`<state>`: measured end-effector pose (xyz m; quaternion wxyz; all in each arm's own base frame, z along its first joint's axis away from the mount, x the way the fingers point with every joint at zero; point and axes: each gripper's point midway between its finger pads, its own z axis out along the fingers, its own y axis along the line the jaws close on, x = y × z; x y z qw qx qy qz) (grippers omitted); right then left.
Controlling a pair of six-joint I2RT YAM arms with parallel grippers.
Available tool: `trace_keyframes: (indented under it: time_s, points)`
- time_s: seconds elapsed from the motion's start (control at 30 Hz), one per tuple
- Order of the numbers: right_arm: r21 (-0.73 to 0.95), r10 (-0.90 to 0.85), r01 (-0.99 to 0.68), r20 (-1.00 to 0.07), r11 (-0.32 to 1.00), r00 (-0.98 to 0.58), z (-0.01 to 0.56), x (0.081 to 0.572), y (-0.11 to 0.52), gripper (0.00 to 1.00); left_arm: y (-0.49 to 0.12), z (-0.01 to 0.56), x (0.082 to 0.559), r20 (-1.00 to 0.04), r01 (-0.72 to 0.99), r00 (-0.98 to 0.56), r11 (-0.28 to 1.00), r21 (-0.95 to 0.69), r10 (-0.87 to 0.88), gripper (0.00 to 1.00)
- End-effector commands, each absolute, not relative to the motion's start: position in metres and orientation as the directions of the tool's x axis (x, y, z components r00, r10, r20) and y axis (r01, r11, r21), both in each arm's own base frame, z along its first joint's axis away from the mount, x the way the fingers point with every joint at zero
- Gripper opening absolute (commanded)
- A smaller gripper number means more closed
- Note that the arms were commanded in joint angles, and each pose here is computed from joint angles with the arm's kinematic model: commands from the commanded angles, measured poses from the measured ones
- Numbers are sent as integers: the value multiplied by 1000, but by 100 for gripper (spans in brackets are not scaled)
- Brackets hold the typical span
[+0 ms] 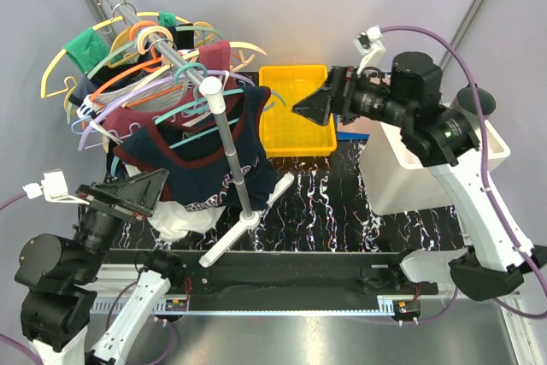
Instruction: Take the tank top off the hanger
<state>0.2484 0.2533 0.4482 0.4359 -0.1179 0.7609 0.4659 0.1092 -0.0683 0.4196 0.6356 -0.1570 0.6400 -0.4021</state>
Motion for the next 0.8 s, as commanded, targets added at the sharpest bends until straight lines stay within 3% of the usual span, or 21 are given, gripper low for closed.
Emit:
trace_keyframes:
  time_s: [0.0,0.23,0.37,0.77]
  points:
    - [298,96,-749,-949,593,-301,477,259,265,100,-76,424,110,-727,351,-158,650,-674,-668,99]
    - [-107,-72,-847,-994,520,81,488,267,293,91,-83,412,116,-756,341,-214,678,-651,-619,99]
    - [-291,-43,-891,-955,349,295,507,254,319,84,-91,407,117,-773,351,-262,689,-634,-578,99]
    - [-426,21,-889,-900,169,435,517,262,367,73,-97,408,122,-796,362,-296,709,-605,-528,97]
